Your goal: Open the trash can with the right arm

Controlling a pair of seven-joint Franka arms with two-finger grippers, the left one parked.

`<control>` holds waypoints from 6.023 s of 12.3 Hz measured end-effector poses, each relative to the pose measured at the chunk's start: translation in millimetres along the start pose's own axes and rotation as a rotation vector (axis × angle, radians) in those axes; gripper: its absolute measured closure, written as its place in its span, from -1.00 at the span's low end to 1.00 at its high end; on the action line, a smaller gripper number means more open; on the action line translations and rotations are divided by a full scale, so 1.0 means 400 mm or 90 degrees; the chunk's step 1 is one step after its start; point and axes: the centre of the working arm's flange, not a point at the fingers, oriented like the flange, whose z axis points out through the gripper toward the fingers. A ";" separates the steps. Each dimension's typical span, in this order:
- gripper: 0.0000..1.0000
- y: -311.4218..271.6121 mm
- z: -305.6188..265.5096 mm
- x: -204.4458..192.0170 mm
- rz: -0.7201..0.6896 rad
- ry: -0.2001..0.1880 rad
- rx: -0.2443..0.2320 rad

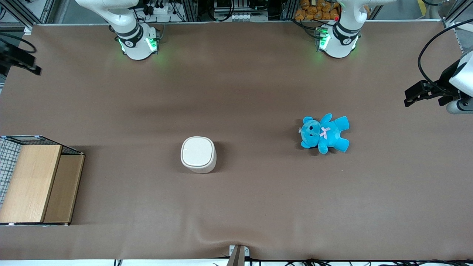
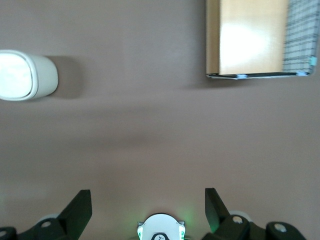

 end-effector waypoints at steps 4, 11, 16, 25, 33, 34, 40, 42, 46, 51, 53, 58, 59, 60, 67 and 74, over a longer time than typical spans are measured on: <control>-0.56 -0.246 0.111 0.069 -0.020 -0.046 -0.019; 0.98 -0.536 0.319 0.204 -0.027 -0.008 -0.026; 0.98 -0.749 0.511 0.245 -0.003 0.002 -0.037; 0.98 -0.832 0.816 0.349 0.030 0.013 -0.049; 0.98 -0.852 0.864 0.357 0.025 0.018 -0.047; 0.98 -0.855 0.870 0.356 0.024 0.016 -0.049; 0.98 -0.855 0.879 0.358 0.024 0.015 -0.050; 0.98 -0.855 0.879 0.358 0.024 0.015 -0.050; 0.98 -0.856 0.876 0.359 0.024 0.016 -0.049; 0.98 -0.851 0.760 0.339 0.025 0.021 -0.044; 0.84 -0.821 0.671 0.329 0.035 0.035 -0.036; -0.30 -0.587 0.500 0.376 0.075 0.064 -0.013; -0.52 -0.529 0.474 0.379 0.071 0.059 -0.013; -0.75 -0.469 0.449 0.381 0.068 0.053 -0.014; -1.00 -0.047 0.240 0.294 0.039 0.029 0.001; -1.00 0.081 0.002 0.045 0.050 0.046 0.021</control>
